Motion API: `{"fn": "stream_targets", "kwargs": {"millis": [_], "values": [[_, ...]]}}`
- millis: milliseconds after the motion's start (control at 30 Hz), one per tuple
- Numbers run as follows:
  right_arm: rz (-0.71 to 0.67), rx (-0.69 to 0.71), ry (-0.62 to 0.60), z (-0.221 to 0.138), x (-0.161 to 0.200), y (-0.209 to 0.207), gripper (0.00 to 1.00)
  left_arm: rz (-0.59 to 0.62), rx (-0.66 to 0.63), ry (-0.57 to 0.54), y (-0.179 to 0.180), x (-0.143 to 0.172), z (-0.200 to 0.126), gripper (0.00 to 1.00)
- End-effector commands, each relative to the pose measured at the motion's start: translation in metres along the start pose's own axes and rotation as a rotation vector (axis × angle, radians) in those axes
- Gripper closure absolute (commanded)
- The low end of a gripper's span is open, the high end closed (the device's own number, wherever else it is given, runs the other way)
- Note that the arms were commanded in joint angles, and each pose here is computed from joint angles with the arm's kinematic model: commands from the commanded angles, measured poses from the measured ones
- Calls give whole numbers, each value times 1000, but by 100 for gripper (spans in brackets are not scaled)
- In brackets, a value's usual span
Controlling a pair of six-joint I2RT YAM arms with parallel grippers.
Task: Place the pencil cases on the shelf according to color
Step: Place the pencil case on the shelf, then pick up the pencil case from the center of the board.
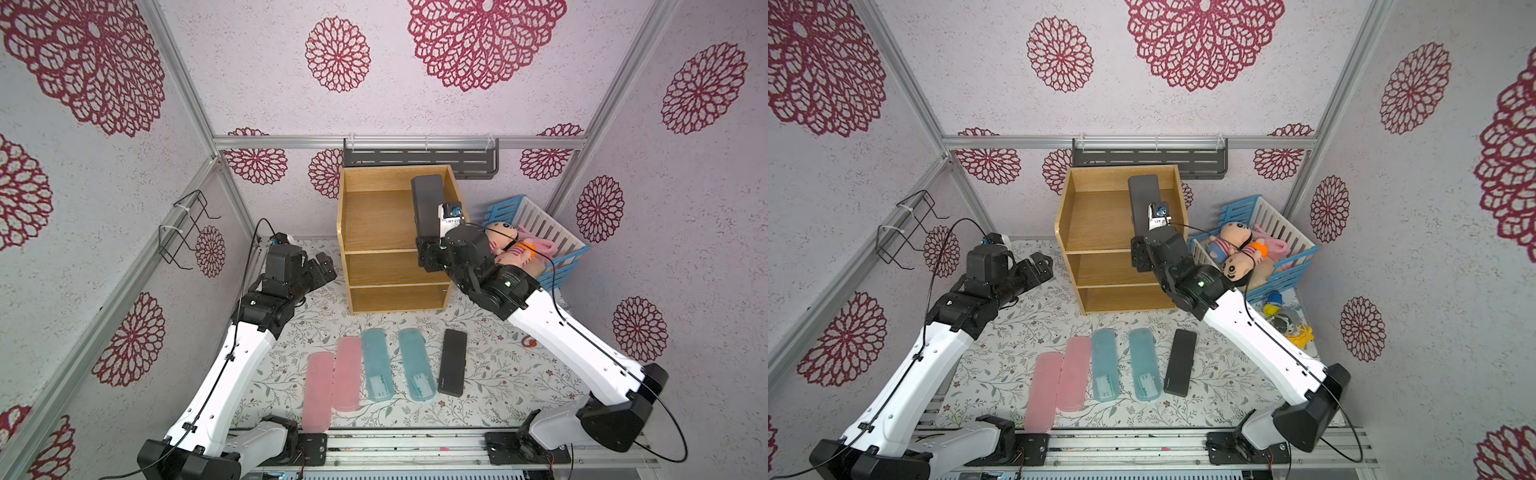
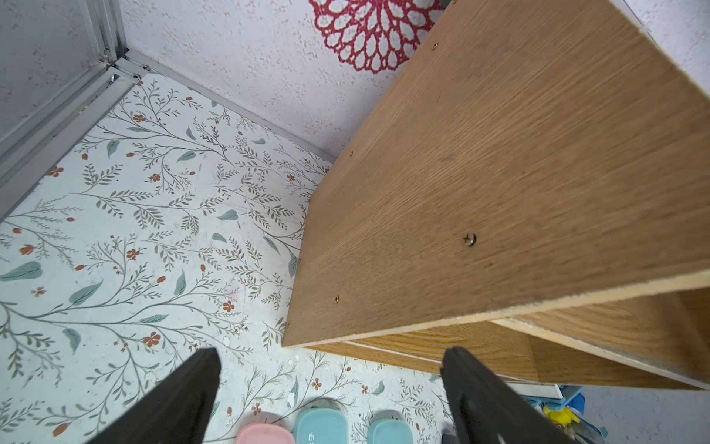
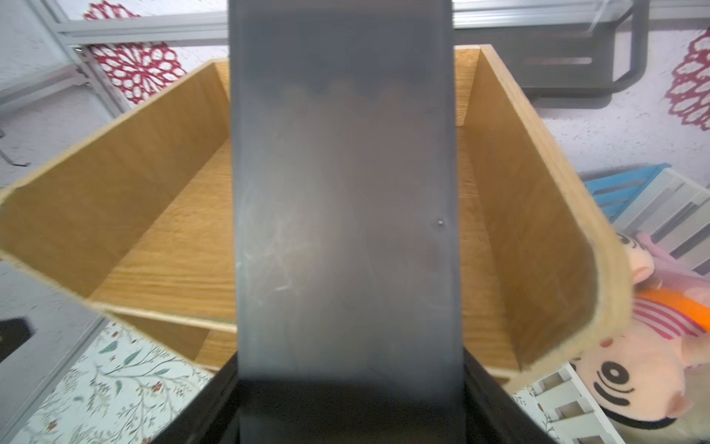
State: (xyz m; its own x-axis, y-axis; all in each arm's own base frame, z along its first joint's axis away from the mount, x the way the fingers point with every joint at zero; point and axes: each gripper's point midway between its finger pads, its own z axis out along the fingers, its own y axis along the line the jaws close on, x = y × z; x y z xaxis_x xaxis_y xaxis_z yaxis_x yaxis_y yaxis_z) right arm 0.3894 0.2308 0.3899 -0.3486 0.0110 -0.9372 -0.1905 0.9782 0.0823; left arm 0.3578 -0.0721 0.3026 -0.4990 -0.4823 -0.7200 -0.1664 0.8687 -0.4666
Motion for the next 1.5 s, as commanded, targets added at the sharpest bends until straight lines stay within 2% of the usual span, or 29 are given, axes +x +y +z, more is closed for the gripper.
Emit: {"fn": "stream_targets", "kwargs": {"millis": [0, 233, 467, 700, 867, 967, 1067, 1267, 1467], "values": [[21, 17, -63, 1, -33, -10, 45, -7, 43, 37, -2, 13, 2, 3], [40, 59, 5, 35, -20, -17, 41, -3, 10, 73, 10, 28, 5, 3], [67, 21, 13, 40, -24, -7, 20, -12, -44, 92, 25, 39, 1, 3], [64, 21, -13, 39, -39, -5, 14, -7, -101, 84, 47, 51, -12, 3], [52, 4, -59, 26, -63, -4, 12, 12, -159, 97, 62, 60, -17, 3], [44, -30, -100, 5, -80, 0, 12, 10, -151, 102, 63, 65, -18, 3], [37, -63, -99, -13, -82, 4, 13, 11, -130, 117, 63, 72, -17, 3], [27, -189, -59, -52, -40, 13, 18, -2, -120, 147, 71, 92, -15, 3], [142, -223, -32, -95, 27, -14, 18, -34, -87, 182, 70, 107, -10, 3]]}}
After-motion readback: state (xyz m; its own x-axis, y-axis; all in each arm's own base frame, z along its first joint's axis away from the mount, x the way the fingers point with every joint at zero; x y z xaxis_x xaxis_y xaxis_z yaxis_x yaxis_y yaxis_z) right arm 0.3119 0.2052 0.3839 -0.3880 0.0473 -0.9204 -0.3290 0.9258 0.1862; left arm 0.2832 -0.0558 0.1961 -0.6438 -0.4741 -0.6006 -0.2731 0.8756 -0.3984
